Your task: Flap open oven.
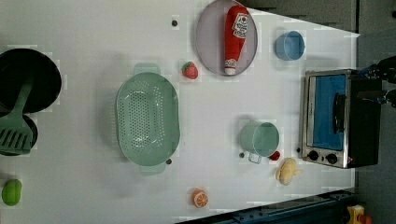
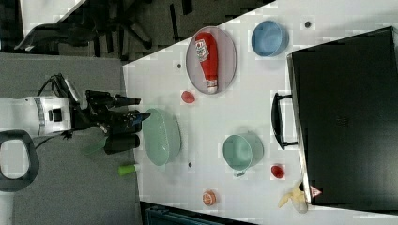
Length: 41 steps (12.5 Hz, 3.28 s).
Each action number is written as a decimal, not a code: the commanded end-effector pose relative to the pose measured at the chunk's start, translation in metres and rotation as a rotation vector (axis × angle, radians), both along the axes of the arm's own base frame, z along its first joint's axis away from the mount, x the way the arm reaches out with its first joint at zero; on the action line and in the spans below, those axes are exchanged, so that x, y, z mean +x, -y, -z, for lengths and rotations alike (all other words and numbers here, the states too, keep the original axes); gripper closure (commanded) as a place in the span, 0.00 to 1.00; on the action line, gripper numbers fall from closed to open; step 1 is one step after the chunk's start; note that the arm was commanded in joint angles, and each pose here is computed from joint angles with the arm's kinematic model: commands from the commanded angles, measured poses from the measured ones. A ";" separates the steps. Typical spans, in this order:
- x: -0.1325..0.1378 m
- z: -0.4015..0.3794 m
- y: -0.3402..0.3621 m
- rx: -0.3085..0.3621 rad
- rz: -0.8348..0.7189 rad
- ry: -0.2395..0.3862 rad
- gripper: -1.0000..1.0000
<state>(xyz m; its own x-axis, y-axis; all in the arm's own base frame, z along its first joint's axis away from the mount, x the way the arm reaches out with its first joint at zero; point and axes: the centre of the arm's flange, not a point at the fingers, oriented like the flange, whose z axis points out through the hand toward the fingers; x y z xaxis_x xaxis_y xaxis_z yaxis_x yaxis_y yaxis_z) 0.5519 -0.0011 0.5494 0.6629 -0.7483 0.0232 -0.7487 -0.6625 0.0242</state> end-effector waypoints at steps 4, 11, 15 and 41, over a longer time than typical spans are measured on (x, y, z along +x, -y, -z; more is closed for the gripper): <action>-0.150 -0.053 0.038 0.011 0.205 -0.042 0.00; -0.144 -0.052 0.046 0.015 0.217 -0.010 0.78; -0.129 -0.022 0.085 0.015 0.035 0.004 0.82; -0.082 0.235 0.240 -0.175 -0.805 -0.017 0.82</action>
